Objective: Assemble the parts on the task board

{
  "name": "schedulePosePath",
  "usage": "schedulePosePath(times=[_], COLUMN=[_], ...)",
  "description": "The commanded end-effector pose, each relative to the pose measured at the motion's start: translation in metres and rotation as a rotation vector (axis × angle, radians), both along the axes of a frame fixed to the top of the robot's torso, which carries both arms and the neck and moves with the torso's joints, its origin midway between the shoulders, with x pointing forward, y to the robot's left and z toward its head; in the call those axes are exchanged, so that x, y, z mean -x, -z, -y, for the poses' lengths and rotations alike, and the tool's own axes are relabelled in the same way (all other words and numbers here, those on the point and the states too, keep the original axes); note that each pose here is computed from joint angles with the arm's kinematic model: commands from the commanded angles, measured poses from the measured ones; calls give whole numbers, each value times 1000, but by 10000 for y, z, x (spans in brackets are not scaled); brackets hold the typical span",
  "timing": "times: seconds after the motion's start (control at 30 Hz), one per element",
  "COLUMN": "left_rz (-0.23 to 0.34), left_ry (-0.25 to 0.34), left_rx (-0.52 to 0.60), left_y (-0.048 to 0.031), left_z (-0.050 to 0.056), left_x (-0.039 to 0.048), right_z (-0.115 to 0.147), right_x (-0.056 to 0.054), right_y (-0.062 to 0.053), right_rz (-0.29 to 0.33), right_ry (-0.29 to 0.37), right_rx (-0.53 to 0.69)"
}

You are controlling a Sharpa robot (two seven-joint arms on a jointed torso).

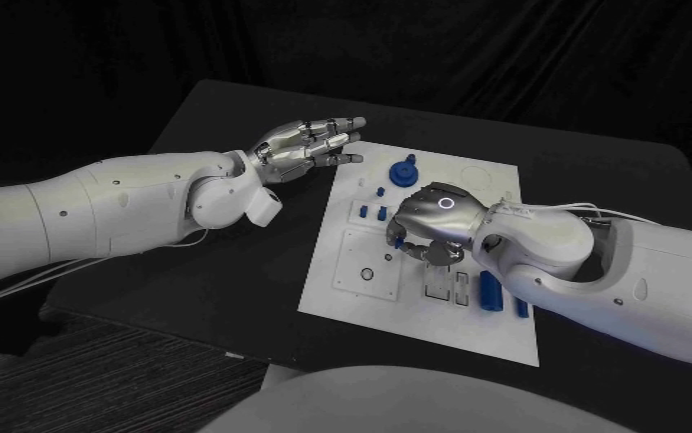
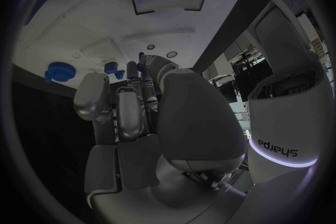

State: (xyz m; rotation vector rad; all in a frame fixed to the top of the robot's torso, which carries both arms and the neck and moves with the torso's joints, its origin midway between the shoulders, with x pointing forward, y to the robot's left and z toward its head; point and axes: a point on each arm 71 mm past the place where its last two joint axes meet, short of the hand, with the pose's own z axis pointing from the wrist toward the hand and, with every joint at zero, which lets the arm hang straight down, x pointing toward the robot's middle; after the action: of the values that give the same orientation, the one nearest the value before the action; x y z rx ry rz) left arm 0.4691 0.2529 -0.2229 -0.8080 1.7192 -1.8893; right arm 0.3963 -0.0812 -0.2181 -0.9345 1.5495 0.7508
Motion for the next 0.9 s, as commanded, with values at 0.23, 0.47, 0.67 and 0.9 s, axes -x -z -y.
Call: schedulePosePath(times=[0.23, 0.47, 0.67, 0.9], left_rz=[0, 1, 1, 1], left_ry=[9, 6, 6, 6], left_rx=[19, 19, 19, 18], left_y=[-2, -2, -2, -1], left_z=[20, 15, 16, 19], left_x=[6, 5, 5, 4], right_z=[-13, -23, -42, -58], right_x=[33, 42, 47, 53], right_y=[31, 53, 71, 93], right_rz=[28, 28, 25, 21], right_ry=[7, 6, 3, 2], right_rx=[-5, -15, -17, -16])
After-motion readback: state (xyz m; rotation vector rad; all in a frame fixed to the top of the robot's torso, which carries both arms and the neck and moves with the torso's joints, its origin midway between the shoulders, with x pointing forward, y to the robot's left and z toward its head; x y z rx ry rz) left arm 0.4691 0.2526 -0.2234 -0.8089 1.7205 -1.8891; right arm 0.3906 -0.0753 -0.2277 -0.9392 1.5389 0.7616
